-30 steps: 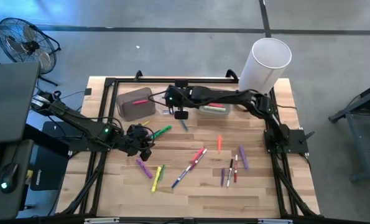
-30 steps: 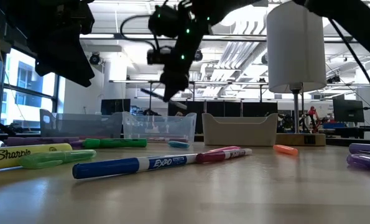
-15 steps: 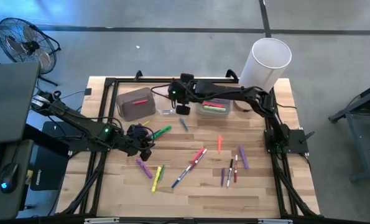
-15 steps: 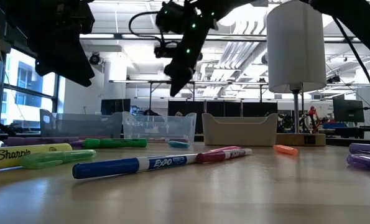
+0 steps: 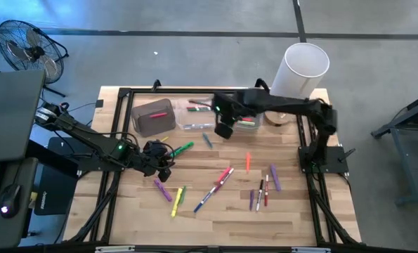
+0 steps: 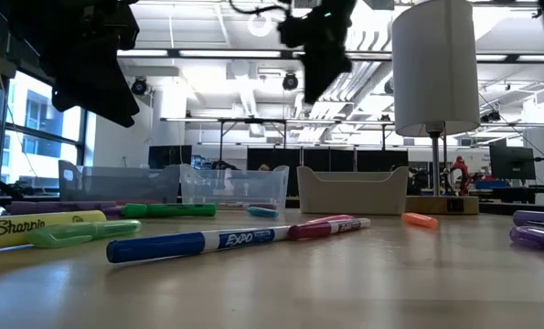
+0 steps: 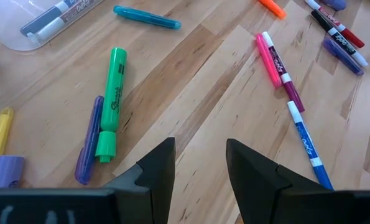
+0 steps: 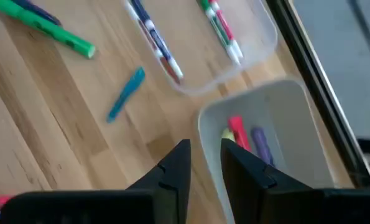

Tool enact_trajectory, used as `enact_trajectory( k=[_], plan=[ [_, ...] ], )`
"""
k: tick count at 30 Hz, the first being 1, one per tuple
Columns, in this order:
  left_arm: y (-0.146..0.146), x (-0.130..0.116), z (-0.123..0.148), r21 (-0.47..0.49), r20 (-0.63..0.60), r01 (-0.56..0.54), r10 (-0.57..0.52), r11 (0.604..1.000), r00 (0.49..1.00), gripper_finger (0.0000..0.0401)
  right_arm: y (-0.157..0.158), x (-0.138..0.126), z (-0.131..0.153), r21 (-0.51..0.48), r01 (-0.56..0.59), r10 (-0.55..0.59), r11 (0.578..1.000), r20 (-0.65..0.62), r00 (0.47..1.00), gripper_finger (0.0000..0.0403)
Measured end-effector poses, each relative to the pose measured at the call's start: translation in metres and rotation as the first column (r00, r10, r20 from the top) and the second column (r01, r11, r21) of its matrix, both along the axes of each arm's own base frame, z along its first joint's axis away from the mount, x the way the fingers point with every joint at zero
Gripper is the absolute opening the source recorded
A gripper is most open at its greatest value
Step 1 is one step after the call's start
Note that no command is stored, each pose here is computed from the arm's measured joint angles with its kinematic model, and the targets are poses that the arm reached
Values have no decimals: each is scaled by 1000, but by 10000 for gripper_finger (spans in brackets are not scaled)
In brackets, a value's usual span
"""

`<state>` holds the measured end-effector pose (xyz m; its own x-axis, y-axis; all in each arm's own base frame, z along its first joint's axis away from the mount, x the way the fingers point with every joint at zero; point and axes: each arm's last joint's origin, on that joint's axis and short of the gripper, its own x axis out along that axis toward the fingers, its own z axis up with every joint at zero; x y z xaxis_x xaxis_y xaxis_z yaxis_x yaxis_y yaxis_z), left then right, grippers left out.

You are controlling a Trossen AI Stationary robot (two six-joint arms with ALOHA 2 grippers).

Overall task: Pick & Place Markers
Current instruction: Put the violet highlighter pen into the gray bin

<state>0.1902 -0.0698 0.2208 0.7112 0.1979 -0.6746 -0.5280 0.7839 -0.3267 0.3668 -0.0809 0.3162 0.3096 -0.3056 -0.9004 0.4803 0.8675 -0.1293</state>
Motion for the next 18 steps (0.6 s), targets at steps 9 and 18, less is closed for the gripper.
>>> enact_trajectory(
  k=[9, 18],
  plan=[
    [0, 0, 0, -1, 1, 1, -1, 1000, 1000, 140, 69, -88, -23, 145, 268, -281, 952, 74, 957, 77],
    [0, 0, 0, -1, 0, 1, -1, 1000, 1000, 140, 136, -166, -56, 323, 505, -545, 801, 42, 838, 62]
  ],
)
